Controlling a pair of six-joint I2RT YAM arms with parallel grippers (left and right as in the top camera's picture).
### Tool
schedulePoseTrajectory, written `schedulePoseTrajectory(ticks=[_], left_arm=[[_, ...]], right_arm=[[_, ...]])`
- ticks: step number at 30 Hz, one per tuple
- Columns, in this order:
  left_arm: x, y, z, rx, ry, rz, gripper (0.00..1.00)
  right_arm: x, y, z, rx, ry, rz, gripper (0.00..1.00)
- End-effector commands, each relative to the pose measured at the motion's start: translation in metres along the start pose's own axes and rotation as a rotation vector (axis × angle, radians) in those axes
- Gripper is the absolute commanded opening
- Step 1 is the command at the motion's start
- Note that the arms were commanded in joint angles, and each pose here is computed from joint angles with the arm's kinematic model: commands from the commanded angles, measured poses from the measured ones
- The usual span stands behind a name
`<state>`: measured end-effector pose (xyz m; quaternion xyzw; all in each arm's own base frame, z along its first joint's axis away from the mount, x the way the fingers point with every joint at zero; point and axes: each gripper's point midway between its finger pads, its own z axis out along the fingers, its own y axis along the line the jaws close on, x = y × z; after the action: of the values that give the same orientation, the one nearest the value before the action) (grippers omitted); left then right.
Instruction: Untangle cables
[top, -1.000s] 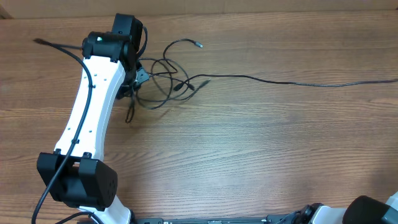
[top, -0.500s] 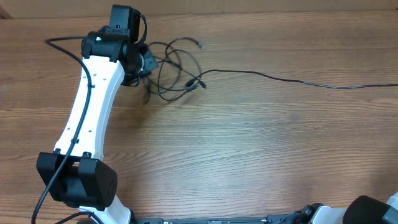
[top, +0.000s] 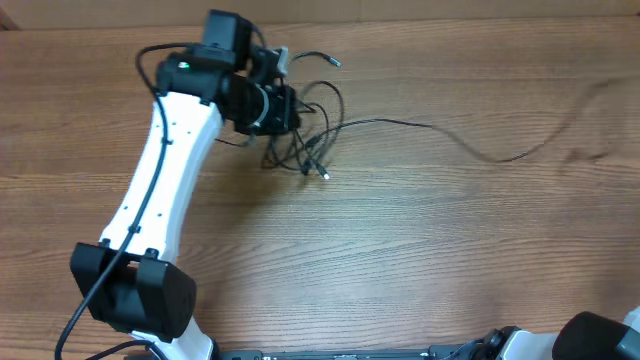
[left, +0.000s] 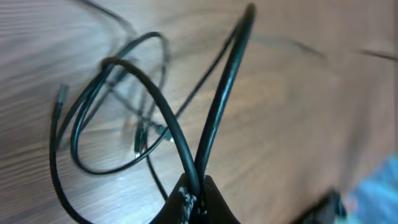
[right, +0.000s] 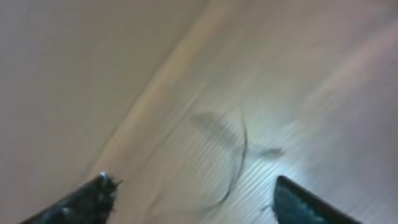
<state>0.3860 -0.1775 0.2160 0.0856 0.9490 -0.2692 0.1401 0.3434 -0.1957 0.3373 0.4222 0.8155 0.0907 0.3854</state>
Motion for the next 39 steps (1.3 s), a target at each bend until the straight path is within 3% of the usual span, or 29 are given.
schedulePoseTrajectory(ticks=[1, 7, 12, 17, 26, 31, 39], left_arm=[[0.006, -0.029, -0.003, 0.074, 0.006, 0.160, 0.04], [0.010, -0.036, -0.001, 0.088, 0.018, 0.196, 0.04], [0.027, -0.086, -0.018, 0.400, 0.026, 0.405, 0.04], [0.030, -0.105, -0.037, 0.500, -0.023, 0.497, 0.04], [0.021, -0.114, -0.077, 0.484, -0.138, 0.558, 0.04], [0.016, -0.125, -0.097, 0.483, -0.205, 0.606, 0.04], [-0.003, -0.143, -0.124, 0.494, -0.333, 0.598, 0.04]], right_arm=[[0.043, 0.064, -0.005, -0.324, 0.166, -0.286, 0.89], [0.087, 0.068, 0.014, -0.259, 0.319, -0.362, 0.91], [0.132, 0.087, 0.031, -0.274, 0.477, -0.407, 0.91], [0.172, 0.102, 0.053, -0.274, 0.617, -0.436, 0.91], [0.226, 0.123, 0.102, -0.199, 0.791, -0.267, 0.91], [0.263, 0.151, 0.107, -0.284, 0.909, -0.232, 0.91], [0.313, 0.179, 0.119, -0.241, 0.984, -0.179, 0.93]])
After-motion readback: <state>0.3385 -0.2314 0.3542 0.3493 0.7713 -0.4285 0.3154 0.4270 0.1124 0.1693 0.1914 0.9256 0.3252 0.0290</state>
